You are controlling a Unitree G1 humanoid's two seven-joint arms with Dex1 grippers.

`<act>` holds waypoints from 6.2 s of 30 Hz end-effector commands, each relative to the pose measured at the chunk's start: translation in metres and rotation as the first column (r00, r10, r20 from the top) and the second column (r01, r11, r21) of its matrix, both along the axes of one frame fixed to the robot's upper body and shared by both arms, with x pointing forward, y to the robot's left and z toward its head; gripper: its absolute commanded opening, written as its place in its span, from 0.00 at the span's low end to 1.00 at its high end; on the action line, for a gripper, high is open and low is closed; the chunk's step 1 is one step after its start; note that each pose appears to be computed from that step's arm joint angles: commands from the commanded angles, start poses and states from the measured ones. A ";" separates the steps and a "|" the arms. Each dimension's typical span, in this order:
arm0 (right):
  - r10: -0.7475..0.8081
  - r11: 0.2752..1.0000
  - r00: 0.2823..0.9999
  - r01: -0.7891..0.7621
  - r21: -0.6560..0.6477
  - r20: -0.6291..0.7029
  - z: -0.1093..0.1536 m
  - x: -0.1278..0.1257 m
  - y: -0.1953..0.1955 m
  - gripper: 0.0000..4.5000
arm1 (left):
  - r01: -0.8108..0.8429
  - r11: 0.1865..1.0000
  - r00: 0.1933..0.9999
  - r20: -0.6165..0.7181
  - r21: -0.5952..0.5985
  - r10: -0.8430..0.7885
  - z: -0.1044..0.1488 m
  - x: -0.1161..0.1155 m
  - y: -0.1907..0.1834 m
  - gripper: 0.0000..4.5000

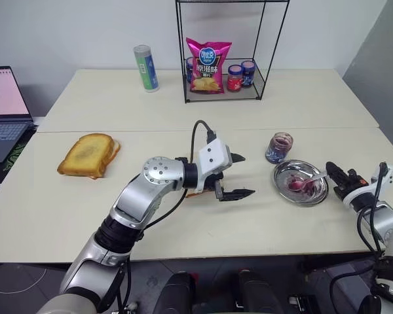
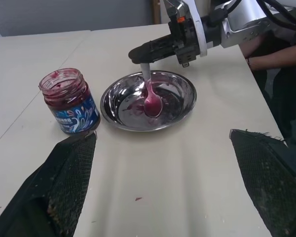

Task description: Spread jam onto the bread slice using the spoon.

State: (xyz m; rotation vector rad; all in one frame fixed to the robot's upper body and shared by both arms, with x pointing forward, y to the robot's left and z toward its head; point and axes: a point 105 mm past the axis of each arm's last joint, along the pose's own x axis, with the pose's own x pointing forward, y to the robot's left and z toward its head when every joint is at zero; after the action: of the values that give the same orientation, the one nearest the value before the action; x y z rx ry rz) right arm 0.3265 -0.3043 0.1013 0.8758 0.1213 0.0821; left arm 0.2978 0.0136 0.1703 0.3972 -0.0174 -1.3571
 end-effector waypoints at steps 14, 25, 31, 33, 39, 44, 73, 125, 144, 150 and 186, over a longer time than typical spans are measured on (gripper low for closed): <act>0.071 0.979 0.931 0.004 -0.203 0.358 0.150 0.031 0.041 0.01 | -0.181 0.961 0.983 -0.006 -0.206 0.184 0.034 0.029 0.015 1.00; 0.105 0.879 0.927 0.082 -0.470 0.359 0.143 0.070 0.058 0.01 | -0.173 0.961 0.984 0.009 -0.215 0.179 0.039 0.028 0.010 1.00; 0.208 0.729 0.902 0.114 -0.675 0.378 0.137 0.074 0.077 0.01 | -0.179 0.961 0.982 0.015 -0.213 0.186 0.039 0.026 0.011 1.00; 0.237 0.690 0.894 0.121 -0.714 0.381 0.135 0.075 0.082 0.01 | -0.177 0.962 0.982 0.021 -0.207 0.186 0.038 0.026 0.011 1.00; 0.319 0.575 0.869 0.139 -0.806 0.378 0.129 0.075 0.097 0.01 | -0.179 0.961 0.982 0.026 -0.209 0.189 0.040 0.026 0.011 1.00; 0.379 0.470 0.863 0.131 -0.873 0.334 0.115 0.073 0.105 0.01 | -0.179 0.960 0.982 0.027 -0.214 0.189 0.043 0.026 0.012 1.00; 0.042 0.973 0.951 0.031 -0.228 0.308 0.124 0.080 0.075 0.01 | -0.181 0.959 0.981 0.029 -0.216 0.191 0.044 0.028 0.012 1.00; -0.156 0.983 0.943 0.117 0.145 0.293 0.134 0.070 0.037 0.01 | -0.137 0.963 0.987 0.046 -0.232 0.152 0.049 0.026 0.008 1.00; 0.084 0.994 0.902 -0.108 0.034 0.423 0.184 0.054 0.109 0.01 | -0.217 0.941 0.972 0.031 -0.258 0.233 0.055 0.028 0.043 1.00; 0.298 0.954 0.858 -0.280 -0.105 0.418 0.181 0.047 0.179 0.01 | -0.354 0.919 0.935 -0.036 -0.172 0.353 0.028 0.004 0.092 1.00; 0.709 0.591 0.573 -0.164 -0.790 0.412 0.106 0.046 0.315 0.01 | -0.705 0.704 0.704 -0.195 -0.081 0.682 -0.035 -0.065 0.148 1.00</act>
State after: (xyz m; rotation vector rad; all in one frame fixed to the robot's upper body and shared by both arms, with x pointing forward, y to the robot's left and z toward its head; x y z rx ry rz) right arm 0.3714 0.0126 0.1802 -0.0226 -0.2241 0.8771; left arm 0.2317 0.1674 0.1233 0.1154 0.2026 -0.5889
